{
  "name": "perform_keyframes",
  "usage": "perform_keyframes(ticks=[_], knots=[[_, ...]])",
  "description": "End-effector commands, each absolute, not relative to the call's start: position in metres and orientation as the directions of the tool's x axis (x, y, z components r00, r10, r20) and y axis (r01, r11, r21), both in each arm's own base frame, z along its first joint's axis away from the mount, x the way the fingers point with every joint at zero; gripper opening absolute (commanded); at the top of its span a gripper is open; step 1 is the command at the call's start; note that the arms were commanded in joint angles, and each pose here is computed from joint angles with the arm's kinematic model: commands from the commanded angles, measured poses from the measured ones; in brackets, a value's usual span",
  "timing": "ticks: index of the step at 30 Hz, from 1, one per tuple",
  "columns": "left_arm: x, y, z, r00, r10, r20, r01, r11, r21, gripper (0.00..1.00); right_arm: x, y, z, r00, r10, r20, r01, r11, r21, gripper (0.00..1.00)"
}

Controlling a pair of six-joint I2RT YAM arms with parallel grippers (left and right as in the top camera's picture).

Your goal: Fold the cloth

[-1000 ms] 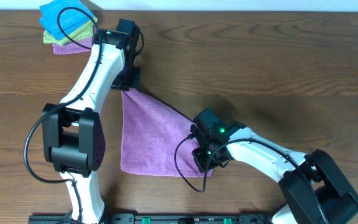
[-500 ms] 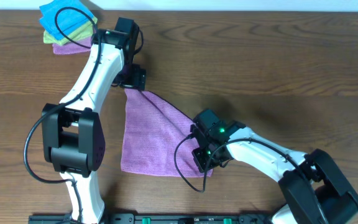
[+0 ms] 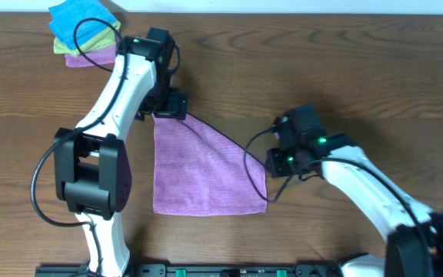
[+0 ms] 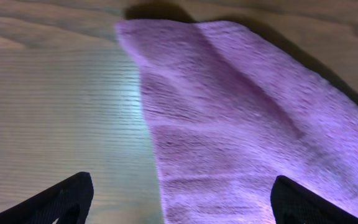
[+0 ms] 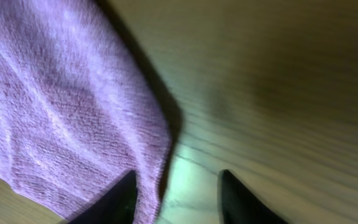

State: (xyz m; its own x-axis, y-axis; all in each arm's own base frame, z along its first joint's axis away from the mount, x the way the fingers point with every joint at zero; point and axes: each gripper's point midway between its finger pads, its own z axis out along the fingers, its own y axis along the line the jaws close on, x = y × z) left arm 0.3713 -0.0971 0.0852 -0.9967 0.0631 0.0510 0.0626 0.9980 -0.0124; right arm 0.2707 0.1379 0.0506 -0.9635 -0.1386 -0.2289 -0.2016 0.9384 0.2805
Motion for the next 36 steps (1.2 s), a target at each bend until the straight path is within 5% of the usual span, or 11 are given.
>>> perform_keyframes(ticks=[1,9,19,26,36], knots=[[0.359,-0.119,0.089,-0.992,0.105,0.069,0.103,0.994,-0.032,0.93,0.284,0.127,0.073,-0.947,-0.111,-0.302,-0.2,0.938,0.282,0.55],[0.338,-0.123,0.098,-0.987,0.125,0.099,0.129,0.991,0.027,0.88,0.266,0.111,0.086,-0.95,-0.133,-0.284,-0.218,0.931,0.293,0.47],[0.318,-0.097,0.199,-0.965,0.06,-0.257,0.056,0.998,0.022,0.92,0.278,0.065,0.144,-0.877,0.031,-0.479,-0.121,0.951,0.283,0.56],[0.245,-0.087,0.177,-0.96,-0.054,-0.273,-0.026,0.994,-0.104,0.98,0.262,0.062,0.158,-0.869,0.05,-0.492,-0.117,0.946,0.303,0.56],[0.159,-0.093,0.119,-0.974,-0.187,-0.128,-0.143,0.945,-0.294,0.97,0.22,0.091,0.139,-0.94,0.013,-0.34,-0.154,0.875,0.46,0.54]])
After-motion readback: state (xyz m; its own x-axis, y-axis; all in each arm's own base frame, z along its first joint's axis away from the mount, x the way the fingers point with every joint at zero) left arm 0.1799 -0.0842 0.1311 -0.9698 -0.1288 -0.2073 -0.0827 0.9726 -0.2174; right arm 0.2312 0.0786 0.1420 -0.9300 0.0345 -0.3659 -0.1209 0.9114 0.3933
